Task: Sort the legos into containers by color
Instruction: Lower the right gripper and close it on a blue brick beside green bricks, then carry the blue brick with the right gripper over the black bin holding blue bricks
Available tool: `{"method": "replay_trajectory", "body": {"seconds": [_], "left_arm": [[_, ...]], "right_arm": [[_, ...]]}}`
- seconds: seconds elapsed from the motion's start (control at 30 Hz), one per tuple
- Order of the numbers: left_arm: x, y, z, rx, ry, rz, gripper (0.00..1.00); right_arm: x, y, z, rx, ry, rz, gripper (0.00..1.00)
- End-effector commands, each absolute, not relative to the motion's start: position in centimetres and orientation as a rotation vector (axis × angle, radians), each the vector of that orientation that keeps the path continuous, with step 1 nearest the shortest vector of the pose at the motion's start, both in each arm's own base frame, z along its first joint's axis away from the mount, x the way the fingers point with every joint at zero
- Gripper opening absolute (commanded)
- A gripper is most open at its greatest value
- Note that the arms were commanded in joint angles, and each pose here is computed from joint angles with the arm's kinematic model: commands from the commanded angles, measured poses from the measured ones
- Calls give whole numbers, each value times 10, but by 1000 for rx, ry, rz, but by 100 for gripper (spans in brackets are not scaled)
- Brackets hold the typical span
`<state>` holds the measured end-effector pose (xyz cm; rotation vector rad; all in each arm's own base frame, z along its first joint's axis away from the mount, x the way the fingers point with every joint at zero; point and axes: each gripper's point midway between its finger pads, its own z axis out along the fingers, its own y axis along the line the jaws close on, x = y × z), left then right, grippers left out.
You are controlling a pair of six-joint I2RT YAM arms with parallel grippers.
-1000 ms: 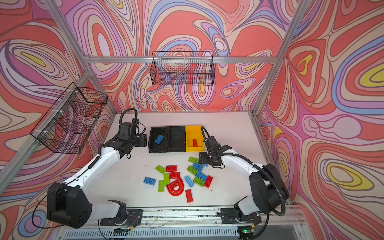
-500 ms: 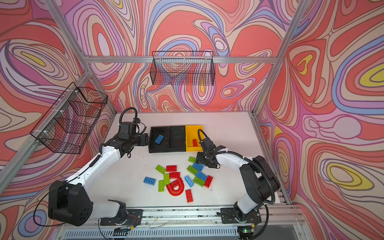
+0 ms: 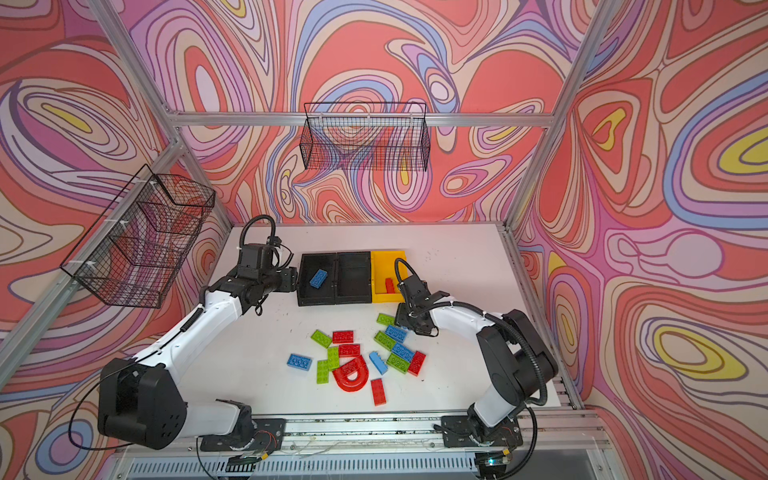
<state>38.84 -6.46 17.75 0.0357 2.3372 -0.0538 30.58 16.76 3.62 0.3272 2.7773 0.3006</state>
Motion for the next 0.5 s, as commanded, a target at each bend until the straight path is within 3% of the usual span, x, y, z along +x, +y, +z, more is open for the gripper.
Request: {"method": "replay_trajectory", "body": {"seconds": [0.0,0.27,0.47], "left_arm": [[389,-63,178,11,2334,-64,71],[388,-62,181,0,2325,-62,71],[387,-62,185,-1,2314,-67,71]], "right_arm": [[310,164,55,303,2743,262,63],[329,184,103,180,2652,329,59],[356,236,134,78,2569,480,58]]}}
